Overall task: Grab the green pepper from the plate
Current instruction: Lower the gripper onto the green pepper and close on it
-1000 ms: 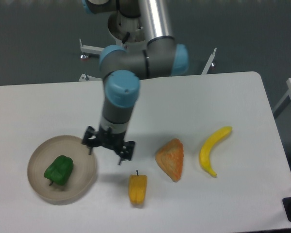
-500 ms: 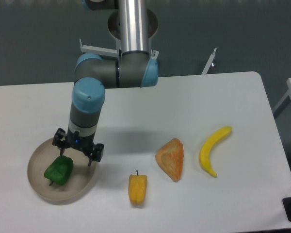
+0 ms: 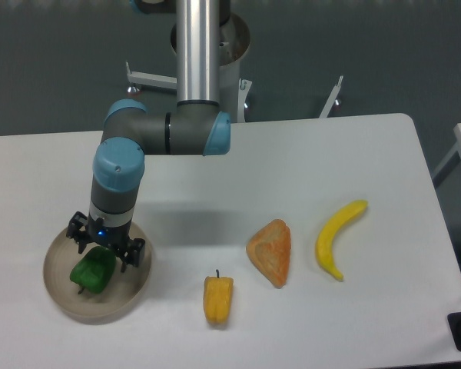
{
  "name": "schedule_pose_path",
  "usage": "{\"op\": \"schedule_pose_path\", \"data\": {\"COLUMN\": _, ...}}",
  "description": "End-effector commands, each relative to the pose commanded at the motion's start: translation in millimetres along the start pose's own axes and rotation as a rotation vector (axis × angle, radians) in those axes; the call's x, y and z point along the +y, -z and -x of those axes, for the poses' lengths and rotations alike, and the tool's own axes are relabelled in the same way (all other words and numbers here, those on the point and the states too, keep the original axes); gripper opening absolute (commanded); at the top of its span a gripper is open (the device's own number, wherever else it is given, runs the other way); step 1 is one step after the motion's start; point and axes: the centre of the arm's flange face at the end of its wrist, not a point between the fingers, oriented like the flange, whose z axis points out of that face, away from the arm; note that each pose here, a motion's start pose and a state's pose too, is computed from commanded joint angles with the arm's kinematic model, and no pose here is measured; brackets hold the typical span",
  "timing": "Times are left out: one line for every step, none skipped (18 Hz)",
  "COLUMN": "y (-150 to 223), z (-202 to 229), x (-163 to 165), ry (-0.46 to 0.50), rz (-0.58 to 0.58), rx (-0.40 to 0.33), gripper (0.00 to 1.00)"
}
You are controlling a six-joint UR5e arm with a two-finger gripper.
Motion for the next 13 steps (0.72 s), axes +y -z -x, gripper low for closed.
{"op": "schedule_pose_path", "data": {"y": -0.4, "z": -1.1, "x": 0.0, "ry": -0.001, "rz": 0.002, "rx": 0.001, "gripper": 1.0}}
{"op": "schedule_pose_path", "data": {"y": -2.4, "z": -0.6, "x": 0.2, "ry": -0.001, "rz": 0.003, "rx": 0.001, "gripper": 1.0}}
{"op": "schedule_pose_path", "data": {"y": -4.9, "z": 0.2, "x": 0.2, "ry": 0.0, "rz": 0.006, "rx": 0.002, "gripper": 1.0}}
{"op": "schedule_pose_path", "data": {"y": -8.7, "z": 0.4, "x": 0.4, "ry": -0.002, "rz": 0.011, "rx": 0.001, "gripper": 1.0}}
{"op": "schedule_pose_path", "data": {"y": -8.4, "z": 1.5, "x": -1.5, "ry": -0.003, "rz": 0.009, "rx": -0.006, "gripper": 1.0}}
{"op": "schedule_pose_path", "data": {"y": -7.8, "z": 2.7, "x": -2.5, "ry": -0.009, "rz": 0.011, "rx": -0.015, "gripper": 0.99}}
{"op": "schedule_pose_path", "data": {"y": -6.2, "z": 2.6, "x": -3.2, "ry": -0.01, "rz": 0.008, "rx": -0.017, "gripper": 0.86}}
{"op": "schedule_pose_path", "data": {"y": -5.1, "z": 2.3, "x": -3.4, "ry": -0.008, "rz": 0.007, "rx": -0.018, "gripper": 0.72}}
{"op": "schedule_pose_path", "data": {"y": -5.1, "z": 2.2, "x": -3.5, "ry": -0.009, "rz": 0.006, "rx": -0.017, "gripper": 0.62}}
{"op": "schedule_pose_path", "data": {"y": -5.1, "z": 2.2, "x": -3.5, "ry": -0.011, "rz": 0.006, "rx": -0.017, "gripper": 0.54}}
{"op": "schedule_pose_path", "data": {"y": -5.7, "z": 2.2, "x": -2.9, "ry": -0.013, "rz": 0.008, "rx": -0.016, "gripper": 0.46}}
{"op": "schedule_pose_path", "data": {"y": -6.3, "z": 2.2, "x": -2.4, "ry": -0.014, "rz": 0.009, "rx": -0.016, "gripper": 0.41}}
{"op": "schedule_pose_path", "data": {"y": -5.7, "z": 2.2, "x": -2.9, "ry": -0.016, "rz": 0.008, "rx": -0.016, "gripper": 0.37}}
